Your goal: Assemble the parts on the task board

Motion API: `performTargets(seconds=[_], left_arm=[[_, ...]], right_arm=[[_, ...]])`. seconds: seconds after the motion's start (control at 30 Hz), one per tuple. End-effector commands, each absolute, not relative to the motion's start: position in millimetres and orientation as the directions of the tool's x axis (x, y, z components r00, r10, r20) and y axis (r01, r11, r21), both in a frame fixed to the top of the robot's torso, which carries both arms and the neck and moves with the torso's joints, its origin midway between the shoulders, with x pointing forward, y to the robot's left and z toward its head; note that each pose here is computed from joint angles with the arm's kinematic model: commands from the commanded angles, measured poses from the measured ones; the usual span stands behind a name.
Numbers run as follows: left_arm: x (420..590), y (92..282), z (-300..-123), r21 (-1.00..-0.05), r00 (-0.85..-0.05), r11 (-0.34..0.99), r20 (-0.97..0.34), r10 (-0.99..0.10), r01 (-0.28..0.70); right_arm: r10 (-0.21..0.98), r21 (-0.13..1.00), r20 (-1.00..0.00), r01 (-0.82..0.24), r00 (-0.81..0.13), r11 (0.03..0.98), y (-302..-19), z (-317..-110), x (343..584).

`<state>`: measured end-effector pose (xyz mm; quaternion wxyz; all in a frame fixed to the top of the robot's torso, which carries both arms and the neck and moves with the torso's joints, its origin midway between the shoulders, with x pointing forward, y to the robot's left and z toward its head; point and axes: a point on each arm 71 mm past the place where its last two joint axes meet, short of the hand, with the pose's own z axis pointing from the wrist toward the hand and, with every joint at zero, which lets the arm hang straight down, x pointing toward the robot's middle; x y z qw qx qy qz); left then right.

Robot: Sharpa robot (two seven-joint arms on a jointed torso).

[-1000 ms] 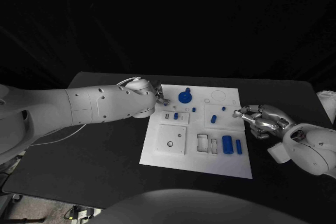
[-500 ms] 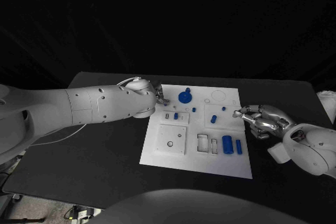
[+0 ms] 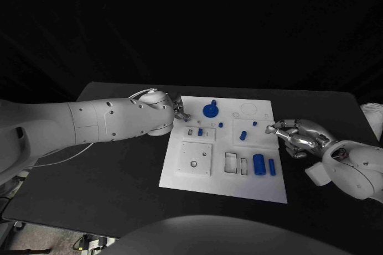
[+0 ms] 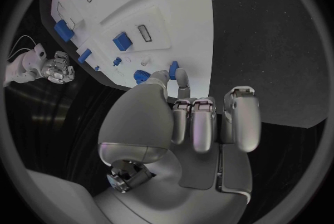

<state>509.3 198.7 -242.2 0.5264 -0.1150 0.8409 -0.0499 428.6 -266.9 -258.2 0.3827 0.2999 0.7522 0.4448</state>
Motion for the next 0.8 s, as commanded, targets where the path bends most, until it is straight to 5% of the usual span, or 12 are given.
performTargets(seconds=[0.03, 0.8], left_arm=[[505.5, 199.8, -237.2, -0.211, -0.400, 0.968, -0.882, -0.249, -0.139], [468.4, 198.4, -228.0, -0.246, -0.421, 0.965, -0.869, -0.261, -0.089]], right_arm=[[0.783, 0.899, -0.308, 0.103, -0.540, 0.425, -266, -258, 428], [0.782, 0.897, -0.308, 0.108, -0.543, 0.428, -266, -260, 429]])
